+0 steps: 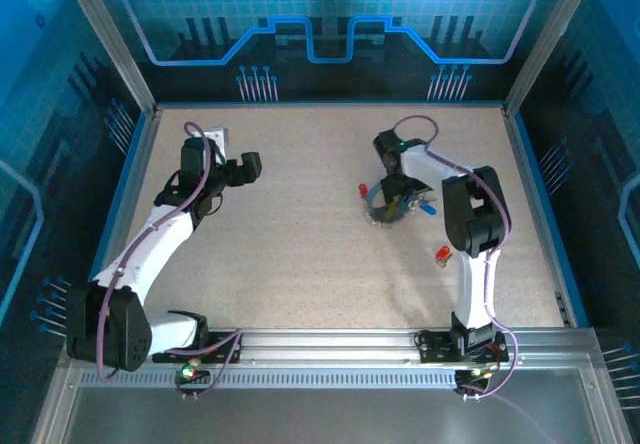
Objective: Put the keys on the keyring
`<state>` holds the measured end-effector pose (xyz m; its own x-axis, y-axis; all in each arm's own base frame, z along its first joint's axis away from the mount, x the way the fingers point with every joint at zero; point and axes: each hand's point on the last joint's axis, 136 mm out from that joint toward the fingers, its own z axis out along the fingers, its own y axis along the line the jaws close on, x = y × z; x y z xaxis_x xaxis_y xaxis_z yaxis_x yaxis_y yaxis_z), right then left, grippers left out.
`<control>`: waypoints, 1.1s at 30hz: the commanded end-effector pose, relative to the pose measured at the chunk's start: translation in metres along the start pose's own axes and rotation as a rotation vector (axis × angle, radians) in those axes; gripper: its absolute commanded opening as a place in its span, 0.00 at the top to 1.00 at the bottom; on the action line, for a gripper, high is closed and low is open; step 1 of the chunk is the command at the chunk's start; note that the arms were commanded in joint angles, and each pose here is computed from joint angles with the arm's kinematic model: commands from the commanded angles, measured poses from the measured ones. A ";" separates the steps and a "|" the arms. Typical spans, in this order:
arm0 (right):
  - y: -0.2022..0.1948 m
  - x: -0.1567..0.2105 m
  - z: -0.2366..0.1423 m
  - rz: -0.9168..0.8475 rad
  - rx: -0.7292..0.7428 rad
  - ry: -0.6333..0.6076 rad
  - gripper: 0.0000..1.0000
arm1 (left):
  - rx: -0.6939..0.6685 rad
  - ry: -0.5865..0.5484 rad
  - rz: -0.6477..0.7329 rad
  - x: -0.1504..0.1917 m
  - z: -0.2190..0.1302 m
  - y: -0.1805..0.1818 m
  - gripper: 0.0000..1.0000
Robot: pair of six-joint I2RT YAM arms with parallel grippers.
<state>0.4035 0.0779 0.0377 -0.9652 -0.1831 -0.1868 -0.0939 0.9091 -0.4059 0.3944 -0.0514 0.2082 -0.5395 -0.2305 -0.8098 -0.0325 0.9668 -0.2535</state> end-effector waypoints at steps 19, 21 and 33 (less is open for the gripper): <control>0.155 0.051 -0.150 -0.248 -0.310 -0.244 0.00 | -0.009 0.048 0.005 0.020 0.012 -0.002 0.01; 0.126 0.060 -0.144 -0.135 -0.336 -0.238 0.00 | 0.011 0.064 0.024 0.023 0.014 -0.010 0.01; -0.022 0.144 -0.057 0.594 -0.406 -0.059 0.35 | 0.041 0.038 0.120 0.023 0.006 -0.032 0.01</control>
<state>0.2574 0.0542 0.0779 -0.9062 0.2299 -0.3549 0.2434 0.9699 0.0068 0.3900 -0.0908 0.1906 -0.5888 -0.1319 -0.7975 0.0636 0.9760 -0.2084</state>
